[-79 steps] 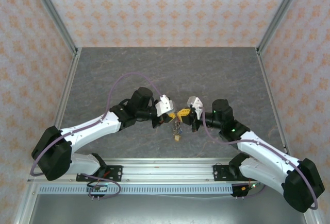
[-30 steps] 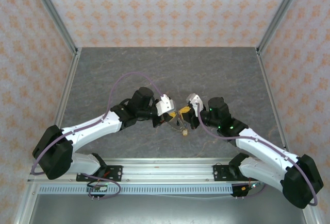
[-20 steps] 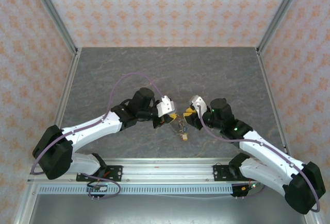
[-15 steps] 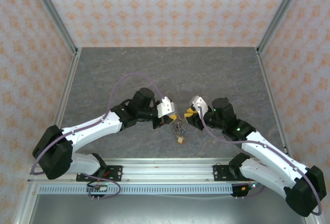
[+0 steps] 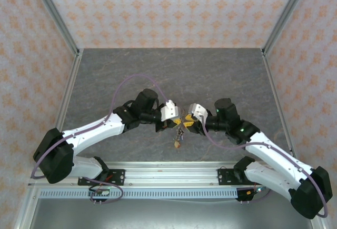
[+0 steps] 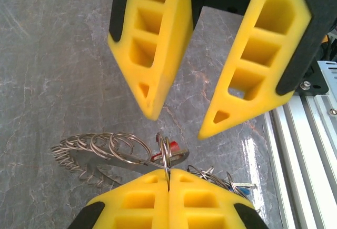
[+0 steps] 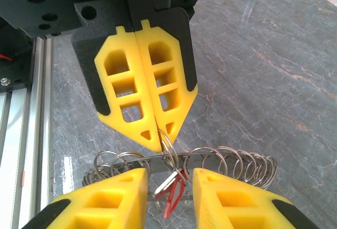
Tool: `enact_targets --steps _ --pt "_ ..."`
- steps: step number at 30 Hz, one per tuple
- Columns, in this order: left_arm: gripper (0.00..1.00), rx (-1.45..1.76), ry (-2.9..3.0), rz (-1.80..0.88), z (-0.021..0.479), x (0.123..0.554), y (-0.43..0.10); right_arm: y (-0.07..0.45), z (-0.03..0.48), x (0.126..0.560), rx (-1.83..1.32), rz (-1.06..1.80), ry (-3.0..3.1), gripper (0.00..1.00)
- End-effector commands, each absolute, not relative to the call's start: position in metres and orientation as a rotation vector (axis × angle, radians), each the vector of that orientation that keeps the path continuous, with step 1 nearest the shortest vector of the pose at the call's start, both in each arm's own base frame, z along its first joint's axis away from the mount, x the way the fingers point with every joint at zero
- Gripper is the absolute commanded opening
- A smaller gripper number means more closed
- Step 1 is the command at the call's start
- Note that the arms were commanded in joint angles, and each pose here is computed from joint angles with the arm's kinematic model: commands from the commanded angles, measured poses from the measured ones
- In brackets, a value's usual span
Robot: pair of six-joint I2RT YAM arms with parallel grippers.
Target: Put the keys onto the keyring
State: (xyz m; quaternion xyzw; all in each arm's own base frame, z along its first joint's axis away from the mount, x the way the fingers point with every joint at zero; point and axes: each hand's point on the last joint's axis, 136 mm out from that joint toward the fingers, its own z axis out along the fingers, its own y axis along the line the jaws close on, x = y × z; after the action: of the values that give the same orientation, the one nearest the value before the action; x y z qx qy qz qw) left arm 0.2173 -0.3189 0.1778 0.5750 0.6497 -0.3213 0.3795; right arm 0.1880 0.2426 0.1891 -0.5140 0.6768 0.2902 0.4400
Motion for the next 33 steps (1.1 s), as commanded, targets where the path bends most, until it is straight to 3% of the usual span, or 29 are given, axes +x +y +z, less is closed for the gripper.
enact_targets --steps 1,19,24,30,33 --pt "0.00 1.481 1.562 -0.847 0.202 0.215 -0.327 0.250 0.207 0.192 -1.290 0.722 1.575 0.28" --pt "0.00 1.476 1.553 -0.856 0.204 0.215 -0.329 0.252 0.188 0.192 -1.290 0.753 1.632 0.12" --pt "0.00 1.455 1.546 -0.858 0.207 0.217 -0.330 0.249 0.185 0.191 -1.304 0.736 1.650 0.12" --pt "0.00 1.448 1.568 -0.842 0.203 0.221 -0.330 0.252 0.192 0.190 -1.298 0.771 1.659 0.01" --pt "0.07 1.443 1.603 -0.811 0.198 0.225 -0.328 0.252 0.198 0.190 -1.293 0.780 1.669 0.00"
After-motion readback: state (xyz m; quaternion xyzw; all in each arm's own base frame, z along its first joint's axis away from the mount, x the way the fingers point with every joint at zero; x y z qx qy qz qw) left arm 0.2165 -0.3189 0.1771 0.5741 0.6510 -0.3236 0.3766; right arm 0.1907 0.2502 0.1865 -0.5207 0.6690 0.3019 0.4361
